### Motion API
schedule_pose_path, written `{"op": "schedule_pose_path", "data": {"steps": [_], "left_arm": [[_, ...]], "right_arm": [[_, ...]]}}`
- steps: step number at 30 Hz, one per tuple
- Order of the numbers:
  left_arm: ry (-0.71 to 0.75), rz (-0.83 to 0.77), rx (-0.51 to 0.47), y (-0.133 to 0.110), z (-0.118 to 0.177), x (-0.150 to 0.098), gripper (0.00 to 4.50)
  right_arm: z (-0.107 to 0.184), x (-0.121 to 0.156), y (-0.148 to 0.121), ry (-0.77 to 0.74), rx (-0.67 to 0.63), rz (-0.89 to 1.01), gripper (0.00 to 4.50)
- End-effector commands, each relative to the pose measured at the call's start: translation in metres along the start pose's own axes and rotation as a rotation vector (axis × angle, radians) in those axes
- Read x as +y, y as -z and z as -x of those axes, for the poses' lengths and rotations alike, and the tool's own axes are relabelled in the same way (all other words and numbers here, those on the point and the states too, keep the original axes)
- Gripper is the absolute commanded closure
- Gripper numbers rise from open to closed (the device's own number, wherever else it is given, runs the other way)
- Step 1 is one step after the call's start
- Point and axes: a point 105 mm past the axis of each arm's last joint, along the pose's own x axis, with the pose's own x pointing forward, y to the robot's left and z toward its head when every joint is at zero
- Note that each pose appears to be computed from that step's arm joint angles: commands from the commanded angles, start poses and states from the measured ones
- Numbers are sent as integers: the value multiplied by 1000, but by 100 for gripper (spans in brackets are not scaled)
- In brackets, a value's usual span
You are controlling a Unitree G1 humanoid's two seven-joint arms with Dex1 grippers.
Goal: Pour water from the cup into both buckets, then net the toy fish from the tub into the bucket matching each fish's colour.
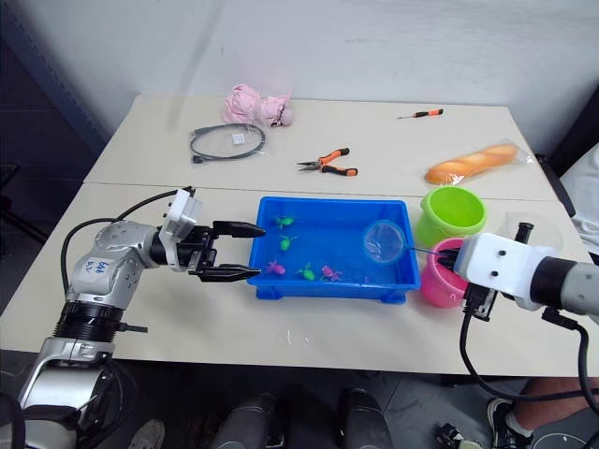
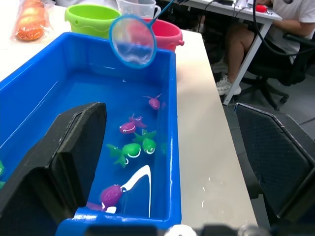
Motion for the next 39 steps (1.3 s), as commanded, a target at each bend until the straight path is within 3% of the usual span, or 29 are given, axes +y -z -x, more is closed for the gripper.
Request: {"op": "schedule_pose_path", "data": {"steps": [1,9,17,24,39], "left_arm": [[2,-47,1,-8,-2,2,4],[-2,-57,-2,-9,-6,3,4],[-3,-67,-4,-10,-7,4,4],[-15,-61,-4,-9,-3,3,4],[-35,-61,-3,-7,-1,2,4]], "right_arm": [[-4,-5,3,-47,55,101,450],[-23,-16,1,-93,95,248,450],[-42,-17,-4,-195,82,254,450],[-47,-14,-21,-280,-9,176,450],[-46,-29,-34,-253,-132,-129,450]]}}
